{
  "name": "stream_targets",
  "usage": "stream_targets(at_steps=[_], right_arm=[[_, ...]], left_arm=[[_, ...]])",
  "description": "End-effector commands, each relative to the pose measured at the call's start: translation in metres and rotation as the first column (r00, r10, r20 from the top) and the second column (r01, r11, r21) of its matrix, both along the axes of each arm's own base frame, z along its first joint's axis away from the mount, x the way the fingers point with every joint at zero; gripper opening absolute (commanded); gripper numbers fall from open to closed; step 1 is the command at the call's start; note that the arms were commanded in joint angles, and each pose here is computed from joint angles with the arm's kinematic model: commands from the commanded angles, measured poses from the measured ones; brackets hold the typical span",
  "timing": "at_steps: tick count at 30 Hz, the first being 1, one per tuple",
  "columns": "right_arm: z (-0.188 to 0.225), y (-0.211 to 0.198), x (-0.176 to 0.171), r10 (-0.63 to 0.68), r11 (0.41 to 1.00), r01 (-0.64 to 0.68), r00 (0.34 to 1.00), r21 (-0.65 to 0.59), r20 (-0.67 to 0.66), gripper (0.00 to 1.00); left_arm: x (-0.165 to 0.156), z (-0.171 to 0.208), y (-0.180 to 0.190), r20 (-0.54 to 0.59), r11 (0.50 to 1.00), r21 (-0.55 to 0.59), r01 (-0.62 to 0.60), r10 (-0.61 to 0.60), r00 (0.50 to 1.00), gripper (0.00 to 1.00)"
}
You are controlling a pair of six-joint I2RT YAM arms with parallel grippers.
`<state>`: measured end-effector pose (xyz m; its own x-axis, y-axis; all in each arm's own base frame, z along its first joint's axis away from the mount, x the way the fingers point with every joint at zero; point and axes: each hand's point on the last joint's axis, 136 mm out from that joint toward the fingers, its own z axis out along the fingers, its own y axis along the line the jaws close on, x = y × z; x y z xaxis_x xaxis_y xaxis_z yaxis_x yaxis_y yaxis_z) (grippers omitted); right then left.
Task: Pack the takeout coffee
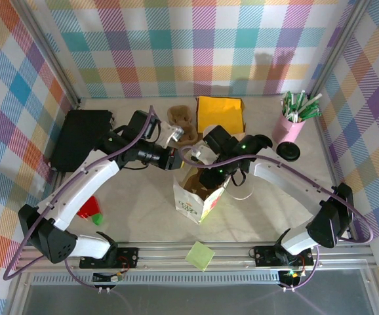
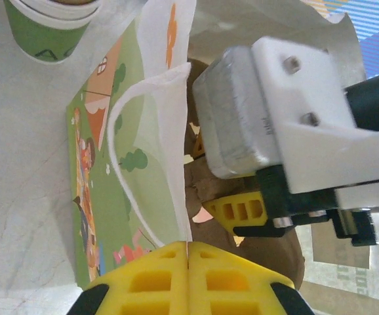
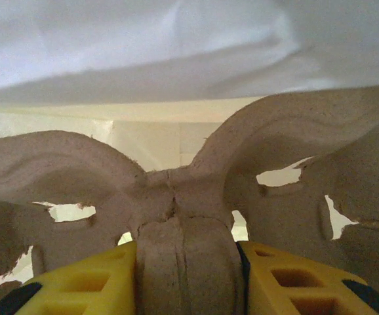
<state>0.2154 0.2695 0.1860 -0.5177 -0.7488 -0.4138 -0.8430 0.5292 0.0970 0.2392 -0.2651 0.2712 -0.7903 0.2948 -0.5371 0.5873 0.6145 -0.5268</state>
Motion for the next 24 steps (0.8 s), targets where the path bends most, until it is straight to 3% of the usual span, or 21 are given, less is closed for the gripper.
stream_targets(at_steps=[1, 24], right_arm=[[-0.009, 0.004, -0.007, 0.049, 0.999, -0.049, 0.998, -0.006, -0.027, 0.4], [-0.053, 0.008, -0.003, 0.017, 0.998, -0.023, 0.995, -0.062, -0.099, 0.44]], left_arm=[[-0.002, 0.012, -0.001, 0.034, 0.999, -0.039, -0.012, 0.014, 0.999, 0.0], [0.001, 0.006, -0.002, 0.011, 0.998, -0.043, -0.039, 0.039, 0.999, 0.0]])
